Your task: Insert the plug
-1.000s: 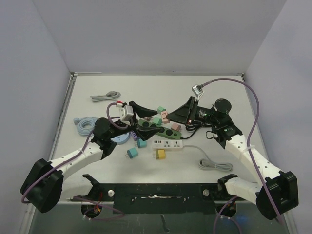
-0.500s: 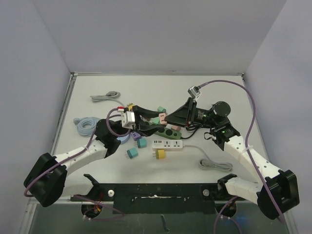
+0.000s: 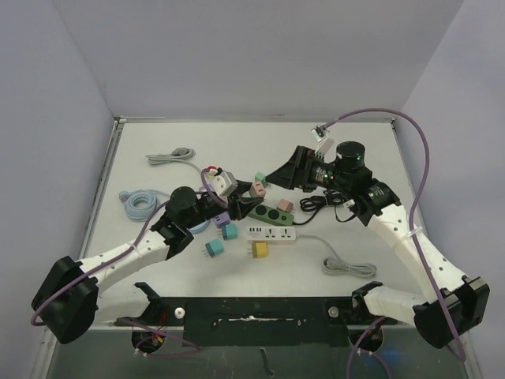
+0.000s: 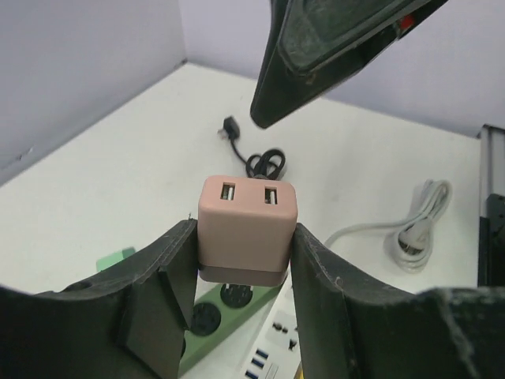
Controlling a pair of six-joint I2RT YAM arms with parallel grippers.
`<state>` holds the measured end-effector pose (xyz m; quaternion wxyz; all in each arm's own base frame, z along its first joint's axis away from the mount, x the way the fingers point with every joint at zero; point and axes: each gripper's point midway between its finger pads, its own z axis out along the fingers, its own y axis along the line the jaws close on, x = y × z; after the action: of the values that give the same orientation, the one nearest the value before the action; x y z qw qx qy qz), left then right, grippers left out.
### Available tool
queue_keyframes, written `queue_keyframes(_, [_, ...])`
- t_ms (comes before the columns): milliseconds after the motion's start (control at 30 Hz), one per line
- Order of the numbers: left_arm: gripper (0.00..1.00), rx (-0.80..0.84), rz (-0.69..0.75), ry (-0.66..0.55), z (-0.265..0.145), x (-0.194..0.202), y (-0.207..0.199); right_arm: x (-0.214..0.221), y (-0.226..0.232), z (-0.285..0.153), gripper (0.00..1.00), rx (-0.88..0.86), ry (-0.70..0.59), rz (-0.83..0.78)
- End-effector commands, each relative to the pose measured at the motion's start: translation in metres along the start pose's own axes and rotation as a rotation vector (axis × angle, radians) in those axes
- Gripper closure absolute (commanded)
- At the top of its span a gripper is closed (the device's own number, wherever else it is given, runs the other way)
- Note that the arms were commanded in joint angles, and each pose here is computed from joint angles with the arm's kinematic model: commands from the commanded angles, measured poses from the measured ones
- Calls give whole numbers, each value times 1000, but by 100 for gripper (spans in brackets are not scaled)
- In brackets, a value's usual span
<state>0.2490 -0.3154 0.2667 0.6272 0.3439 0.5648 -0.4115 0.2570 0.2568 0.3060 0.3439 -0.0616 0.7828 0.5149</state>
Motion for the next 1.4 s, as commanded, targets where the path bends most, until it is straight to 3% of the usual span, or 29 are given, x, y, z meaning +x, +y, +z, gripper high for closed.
queue_keyframes(0, [75, -119, 40, 84, -1, 0, 21, 13, -39, 6, 25, 240, 77, -138])
queue_keyframes(267, [75, -114, 74, 148, -1, 12, 22, 21, -41, 30, 34, 349, 140, -210])
queue_keyframes(667, [75, -90, 77, 172, 4, 20, 19, 43, -44, 57, 41, 340, 239, -239])
queue_keyframes(833, [74, -107, 74, 184, 3, 21, 21, 48, -48, 64, 58, 340, 258, -233])
queue_keyframes(900, [66, -130, 63, 189, 2, 20, 24, 48, -49, 66, 69, 334, 261, -236])
queue_keyframes(933, [54, -156, 50, 193, 1, 19, 27, 47, -48, 67, 76, 327, 261, -249])
queue_keyframes(967, [48, -188, 30, 197, -2, 18, 31, 46, -49, 67, 80, 329, 259, -256])
queue_keyframes(1000, [28, -232, 9, 203, -5, 17, 36, 43, -51, 68, 81, 327, 258, -280])
queue_keyframes(1033, [21, -282, -16, 210, -11, 16, 41, 40, -53, 69, 82, 321, 260, -302])
queue_keyframes(1200, [20, -673, -167, 206, -67, 15, 79, 28, -72, 83, 81, 271, 290, -435])
queue_keyframes(1367, [20, -922, -308, 73, -128, -8, 91, 16, -82, 110, 84, 192, 329, -587])
